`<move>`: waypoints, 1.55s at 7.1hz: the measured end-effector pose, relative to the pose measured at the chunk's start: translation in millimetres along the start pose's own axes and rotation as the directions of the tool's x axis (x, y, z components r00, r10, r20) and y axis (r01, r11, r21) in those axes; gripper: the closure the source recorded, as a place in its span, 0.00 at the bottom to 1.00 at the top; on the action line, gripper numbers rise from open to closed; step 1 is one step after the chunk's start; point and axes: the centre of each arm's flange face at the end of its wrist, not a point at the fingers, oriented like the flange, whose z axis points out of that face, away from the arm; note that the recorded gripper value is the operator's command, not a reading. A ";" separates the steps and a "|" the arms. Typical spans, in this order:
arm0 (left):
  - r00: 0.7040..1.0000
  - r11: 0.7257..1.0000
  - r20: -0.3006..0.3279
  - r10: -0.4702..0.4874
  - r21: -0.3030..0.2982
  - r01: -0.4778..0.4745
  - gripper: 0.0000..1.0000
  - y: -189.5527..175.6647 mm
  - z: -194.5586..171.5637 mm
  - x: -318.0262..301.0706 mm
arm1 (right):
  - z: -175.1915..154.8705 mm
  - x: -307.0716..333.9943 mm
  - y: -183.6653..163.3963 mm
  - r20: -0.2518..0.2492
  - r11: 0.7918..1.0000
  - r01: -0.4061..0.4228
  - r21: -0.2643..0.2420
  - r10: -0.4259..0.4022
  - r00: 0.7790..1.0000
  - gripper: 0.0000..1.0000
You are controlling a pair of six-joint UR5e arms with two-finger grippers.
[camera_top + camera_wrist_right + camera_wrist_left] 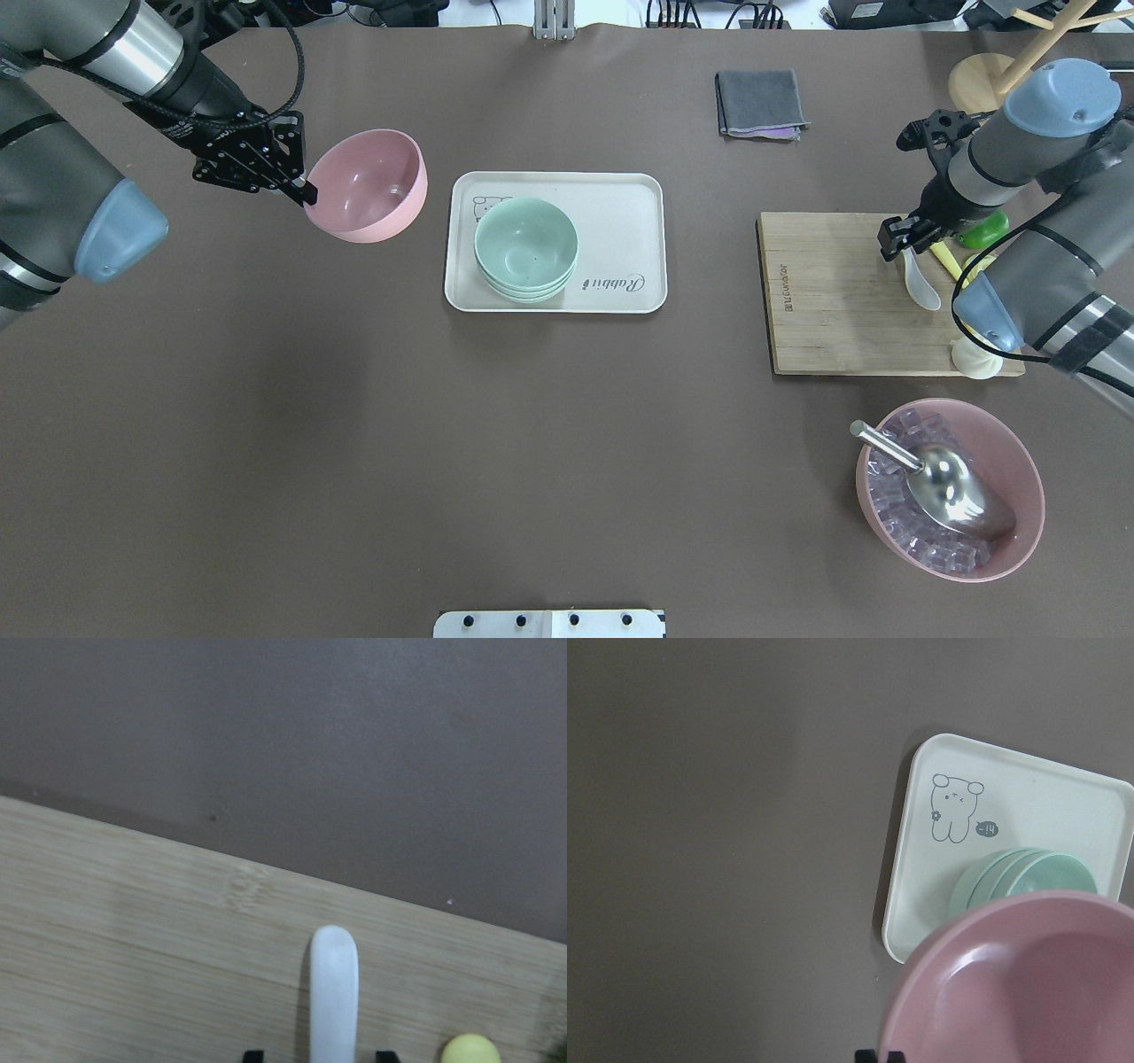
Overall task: Stack pink bowl on green and place spoon
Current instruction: 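Carry the pink bowl toward the tray while the right gripper grasps the white spoon, then lower the pink bowl onto the green bowl stack and open the left gripper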
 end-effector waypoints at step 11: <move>1.000 0.999 -0.020 0.007 0.045 -0.006 1.00 -4.3 83.9 75.1 | -85.4 12.5 -31.3 0.148 0.994 -0.097 0.052 0.089 0.985 1.00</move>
